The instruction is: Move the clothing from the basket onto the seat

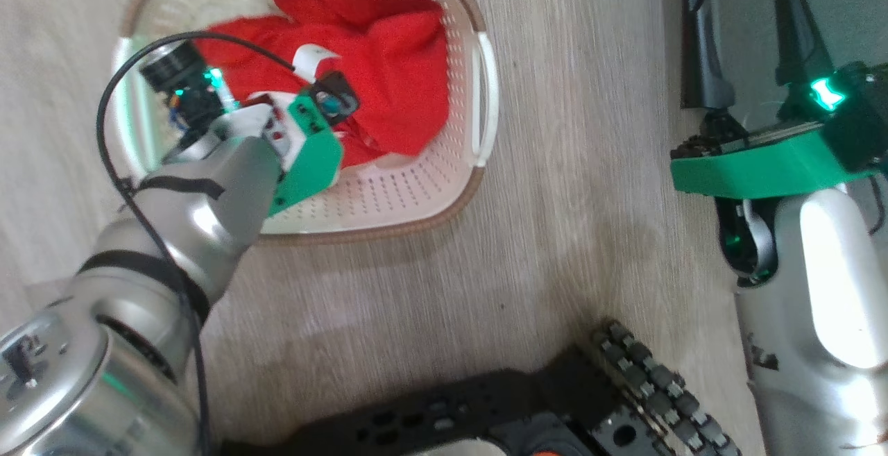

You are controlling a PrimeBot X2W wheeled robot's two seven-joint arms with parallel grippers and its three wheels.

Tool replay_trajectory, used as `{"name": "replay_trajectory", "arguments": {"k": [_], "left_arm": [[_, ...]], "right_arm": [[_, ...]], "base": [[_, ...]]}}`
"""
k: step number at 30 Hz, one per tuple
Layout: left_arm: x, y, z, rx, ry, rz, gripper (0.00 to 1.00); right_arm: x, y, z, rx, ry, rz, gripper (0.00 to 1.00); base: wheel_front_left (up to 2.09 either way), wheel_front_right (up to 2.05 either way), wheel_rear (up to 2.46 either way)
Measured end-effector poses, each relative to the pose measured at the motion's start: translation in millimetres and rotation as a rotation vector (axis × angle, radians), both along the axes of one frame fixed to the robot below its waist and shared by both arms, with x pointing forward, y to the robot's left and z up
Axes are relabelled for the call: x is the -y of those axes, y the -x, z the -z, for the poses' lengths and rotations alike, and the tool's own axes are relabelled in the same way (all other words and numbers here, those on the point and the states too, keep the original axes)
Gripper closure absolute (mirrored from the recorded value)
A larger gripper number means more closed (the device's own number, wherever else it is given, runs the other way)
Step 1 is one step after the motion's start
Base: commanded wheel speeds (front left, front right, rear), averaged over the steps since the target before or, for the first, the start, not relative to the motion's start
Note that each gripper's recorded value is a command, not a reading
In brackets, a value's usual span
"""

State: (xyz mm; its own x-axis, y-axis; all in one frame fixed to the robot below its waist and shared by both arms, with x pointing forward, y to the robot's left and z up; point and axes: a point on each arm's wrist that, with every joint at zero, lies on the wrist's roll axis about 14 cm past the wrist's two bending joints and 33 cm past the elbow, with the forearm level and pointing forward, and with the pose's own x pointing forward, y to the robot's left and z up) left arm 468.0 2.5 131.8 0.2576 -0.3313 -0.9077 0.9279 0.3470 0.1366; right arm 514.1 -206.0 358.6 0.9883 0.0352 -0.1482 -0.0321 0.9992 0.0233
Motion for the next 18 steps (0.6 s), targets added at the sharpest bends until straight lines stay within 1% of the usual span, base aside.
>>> {"name": "replay_trajectory", "arguments": {"k": [3, 6, 8, 9, 15, 18], "left_arm": [[11.9, -10.8, -29.8, 0.039, 0.088, -0.054, 1.00], [12.2, -8.1, -53.4, 0.063, 0.160, -0.104, 1.00], [7.7, -2.7, -67.1, 0.068, 0.193, -0.138, 1.00], [7.7, -2.7, -67.1, 0.068, 0.193, -0.138, 1.00], [-10.9, -0.4, -120.0, 0.165, 0.347, -0.236, 1.00], [-24.1, 8.5, -140.6, 0.195, 0.385, -0.303, 1.00]], "right_arm": [[-4.2, -1.0, -12.3, 0.017, -0.007, -0.008, 0.00], [-9.9, -0.7, -25.6, 0.035, -0.015, -0.020, 0.00], [-14.1, -0.3, -36.1, 0.050, -0.015, -0.030, 0.00], [-14.1, -0.3, -36.1, 0.050, -0.015, -0.030, 0.00], [-25.9, 3.0, -74.8, 0.112, -0.033, -0.054, 0.00], [-32.7, 6.2, -96.4, 0.150, -0.043, -0.068, 0.00]], "base": [[0.00, 0.00, 0.00], [0.00, 0.00, 0.00], [0.00, 0.00, 0.00], [0.00, 0.00, 0.00], [0.00, 0.00, 0.00], [0.00, 0.00, 0.00]]}}
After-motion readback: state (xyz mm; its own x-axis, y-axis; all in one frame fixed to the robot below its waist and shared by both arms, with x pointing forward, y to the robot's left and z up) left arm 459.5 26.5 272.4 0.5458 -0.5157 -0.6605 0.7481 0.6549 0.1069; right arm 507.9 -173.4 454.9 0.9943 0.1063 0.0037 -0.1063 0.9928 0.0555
